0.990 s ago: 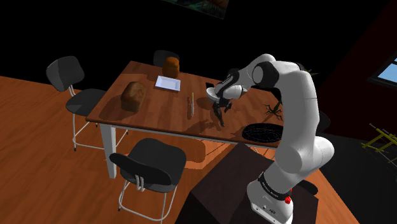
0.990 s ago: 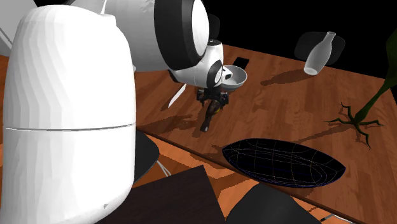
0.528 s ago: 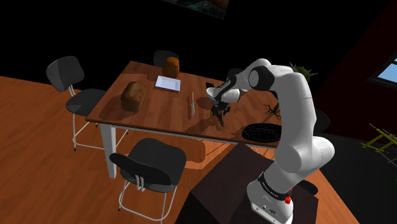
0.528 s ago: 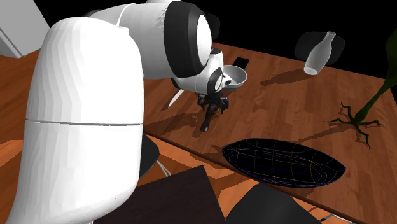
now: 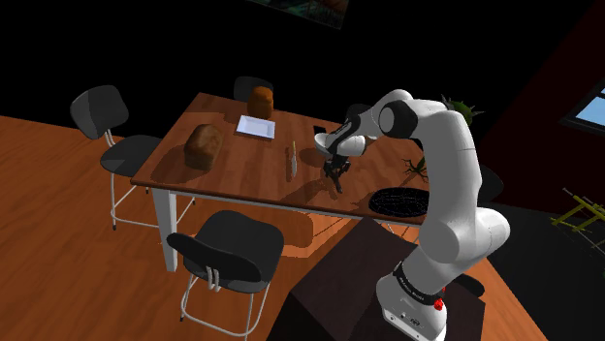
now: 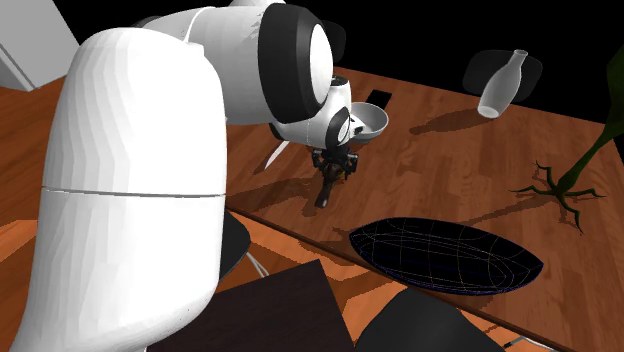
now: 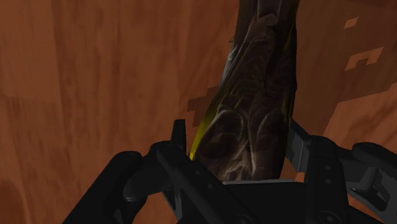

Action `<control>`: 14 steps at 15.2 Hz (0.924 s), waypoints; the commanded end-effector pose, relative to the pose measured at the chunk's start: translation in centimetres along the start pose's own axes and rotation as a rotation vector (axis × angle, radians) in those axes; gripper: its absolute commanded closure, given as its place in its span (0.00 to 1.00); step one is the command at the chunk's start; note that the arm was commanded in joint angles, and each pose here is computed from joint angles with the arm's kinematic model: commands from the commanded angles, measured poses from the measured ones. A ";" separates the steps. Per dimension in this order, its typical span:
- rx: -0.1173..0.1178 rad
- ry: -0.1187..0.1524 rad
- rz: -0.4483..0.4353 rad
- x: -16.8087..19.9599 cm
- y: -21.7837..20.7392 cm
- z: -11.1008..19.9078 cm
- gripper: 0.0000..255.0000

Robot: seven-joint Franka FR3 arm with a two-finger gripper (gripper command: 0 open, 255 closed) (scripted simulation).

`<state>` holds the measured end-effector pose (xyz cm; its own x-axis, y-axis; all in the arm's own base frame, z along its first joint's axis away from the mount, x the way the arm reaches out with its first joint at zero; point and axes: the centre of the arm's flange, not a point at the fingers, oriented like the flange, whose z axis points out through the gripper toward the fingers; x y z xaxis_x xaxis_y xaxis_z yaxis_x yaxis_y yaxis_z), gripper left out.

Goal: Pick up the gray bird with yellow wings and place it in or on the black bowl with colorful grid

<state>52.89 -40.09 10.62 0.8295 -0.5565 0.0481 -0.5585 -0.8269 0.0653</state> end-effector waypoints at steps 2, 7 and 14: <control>0.000 0.000 0.000 0.0 0.0 0.0 1.00; 0.000 0.000 0.000 0.0 0.0 0.0 1.00; 0.000 0.000 0.000 0.2 0.2 -3.1 1.00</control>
<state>52.92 -40.06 13.18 0.8297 -0.5561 0.0478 -0.5582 -0.8272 0.0651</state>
